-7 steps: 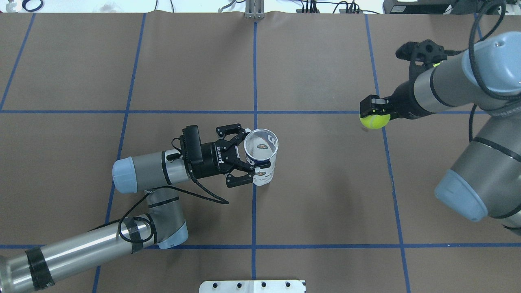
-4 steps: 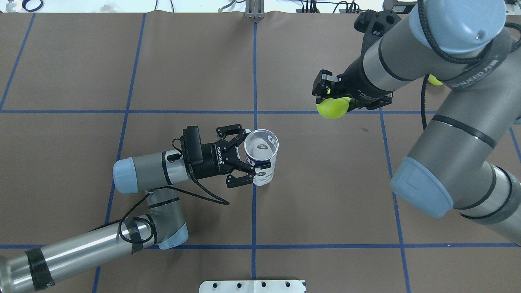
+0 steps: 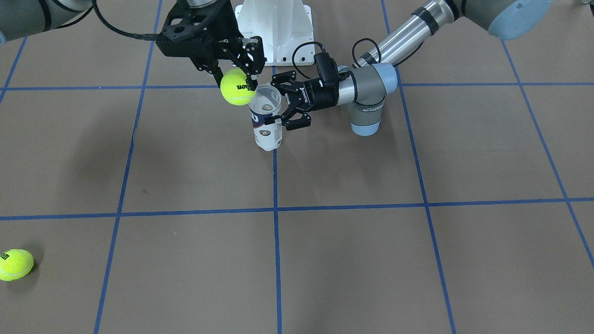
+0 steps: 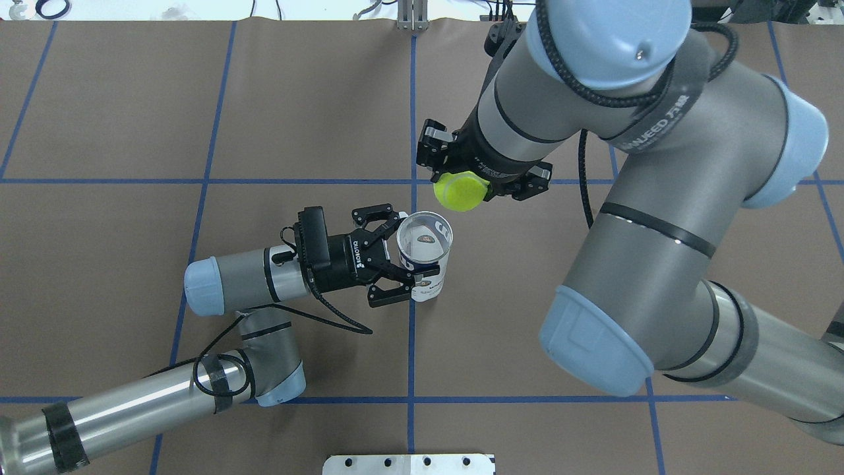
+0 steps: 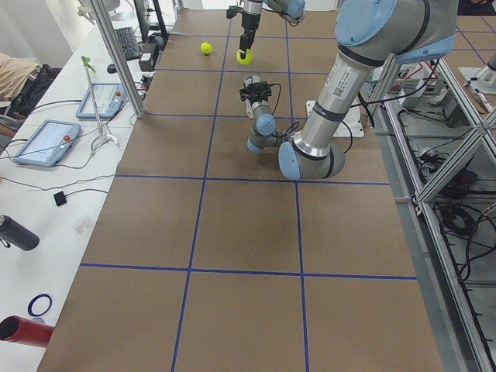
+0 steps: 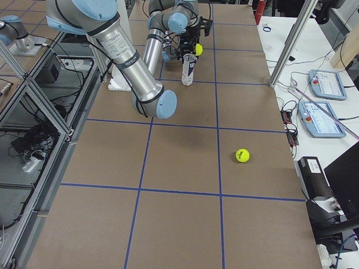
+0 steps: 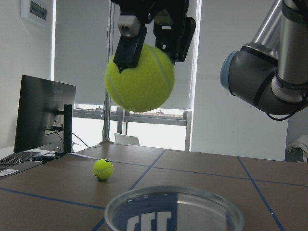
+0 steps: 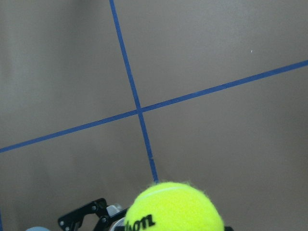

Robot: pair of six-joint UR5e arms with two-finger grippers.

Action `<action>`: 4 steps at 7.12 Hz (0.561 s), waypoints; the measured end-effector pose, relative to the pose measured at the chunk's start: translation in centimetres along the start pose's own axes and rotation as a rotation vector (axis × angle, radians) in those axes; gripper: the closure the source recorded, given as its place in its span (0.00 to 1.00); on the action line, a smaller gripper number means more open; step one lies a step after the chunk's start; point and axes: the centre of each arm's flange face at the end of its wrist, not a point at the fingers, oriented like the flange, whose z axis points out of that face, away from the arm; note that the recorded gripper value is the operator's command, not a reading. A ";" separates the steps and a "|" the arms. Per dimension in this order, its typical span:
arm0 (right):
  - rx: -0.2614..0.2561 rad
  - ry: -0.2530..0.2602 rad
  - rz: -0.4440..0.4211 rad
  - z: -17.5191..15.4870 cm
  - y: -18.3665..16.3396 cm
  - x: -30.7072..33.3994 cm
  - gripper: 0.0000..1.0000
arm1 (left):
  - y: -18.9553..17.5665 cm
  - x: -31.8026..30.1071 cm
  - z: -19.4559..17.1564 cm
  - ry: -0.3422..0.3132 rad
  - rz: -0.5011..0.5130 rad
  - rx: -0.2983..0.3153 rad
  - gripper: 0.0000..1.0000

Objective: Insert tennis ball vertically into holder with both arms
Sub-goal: 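Carry the ball with the right gripper above the can's opening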

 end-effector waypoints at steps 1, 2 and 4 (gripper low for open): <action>0.006 0.004 0.005 0.4 0.9 -0.6 0.98 | 0.0 0.1 0.0 0.001 -0.001 0.000 0.17; 0.011 0.003 0.007 0.7 1.6 -1.1 0.91 | 0.0 0.1 0.1 0.002 -0.001 0.001 0.17; 0.019 0.004 0.009 1.3 3.1 -1.7 0.74 | 0.0 0.1 0.1 0.002 -0.001 0.001 0.17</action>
